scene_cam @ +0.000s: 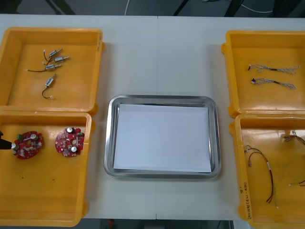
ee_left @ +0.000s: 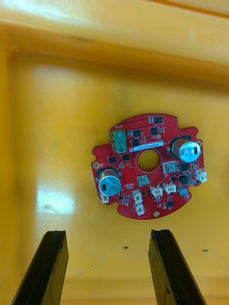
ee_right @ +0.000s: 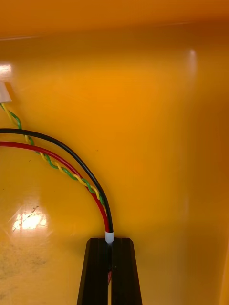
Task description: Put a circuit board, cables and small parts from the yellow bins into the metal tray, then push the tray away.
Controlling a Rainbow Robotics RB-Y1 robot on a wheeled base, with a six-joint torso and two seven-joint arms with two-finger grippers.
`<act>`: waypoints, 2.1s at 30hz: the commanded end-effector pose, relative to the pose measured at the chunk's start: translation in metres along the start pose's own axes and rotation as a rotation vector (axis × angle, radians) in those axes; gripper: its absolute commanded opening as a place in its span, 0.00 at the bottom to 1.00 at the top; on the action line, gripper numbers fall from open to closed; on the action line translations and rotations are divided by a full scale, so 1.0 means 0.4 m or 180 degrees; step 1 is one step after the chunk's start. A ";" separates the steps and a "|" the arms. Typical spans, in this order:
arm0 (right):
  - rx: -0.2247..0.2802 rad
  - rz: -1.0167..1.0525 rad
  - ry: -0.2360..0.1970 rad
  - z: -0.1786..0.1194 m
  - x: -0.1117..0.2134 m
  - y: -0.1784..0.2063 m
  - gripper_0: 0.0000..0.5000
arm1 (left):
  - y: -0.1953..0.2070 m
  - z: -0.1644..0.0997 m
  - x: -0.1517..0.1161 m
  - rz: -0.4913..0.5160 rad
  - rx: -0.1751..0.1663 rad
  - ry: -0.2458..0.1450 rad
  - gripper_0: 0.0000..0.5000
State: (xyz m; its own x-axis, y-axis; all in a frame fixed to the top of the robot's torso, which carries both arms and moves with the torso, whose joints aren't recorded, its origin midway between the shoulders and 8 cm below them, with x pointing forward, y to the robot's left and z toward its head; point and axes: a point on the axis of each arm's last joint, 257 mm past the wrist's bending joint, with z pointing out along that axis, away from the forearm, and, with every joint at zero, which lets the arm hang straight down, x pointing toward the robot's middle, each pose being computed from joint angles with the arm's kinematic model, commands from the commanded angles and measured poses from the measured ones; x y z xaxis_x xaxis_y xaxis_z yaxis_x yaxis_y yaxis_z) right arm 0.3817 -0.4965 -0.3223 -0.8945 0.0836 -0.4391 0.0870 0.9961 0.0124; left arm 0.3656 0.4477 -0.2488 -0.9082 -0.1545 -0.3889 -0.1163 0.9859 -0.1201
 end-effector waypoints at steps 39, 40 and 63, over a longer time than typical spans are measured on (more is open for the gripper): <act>-0.0492 -0.0629 -0.0078 -0.486 -0.131 0.128 0.00 | 0.031 0.070 -0.075 0.0108 -0.0264 -0.0172 1.00; -0.0481 -0.0713 -0.0082 -0.495 -0.132 0.140 0.00 | 0.031 0.072 -0.075 0.0114 -0.0266 -0.0174 1.00; -0.0326 -0.2083 -0.0281 -0.598 -0.142 0.366 0.00 | 0.042 0.097 -0.061 0.0106 -0.0303 -0.0169 0.09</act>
State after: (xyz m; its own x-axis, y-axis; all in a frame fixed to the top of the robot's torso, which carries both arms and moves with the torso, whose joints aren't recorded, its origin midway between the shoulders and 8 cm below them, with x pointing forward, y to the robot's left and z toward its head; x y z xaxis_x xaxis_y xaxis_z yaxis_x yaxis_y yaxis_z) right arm 0.3399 -0.3485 -0.0894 -0.7178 -0.5079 -0.4763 -0.4960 0.8531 -0.1621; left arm 0.3950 0.4529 -0.2892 -0.8978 -0.1294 -0.4209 -0.1155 0.9916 -0.0585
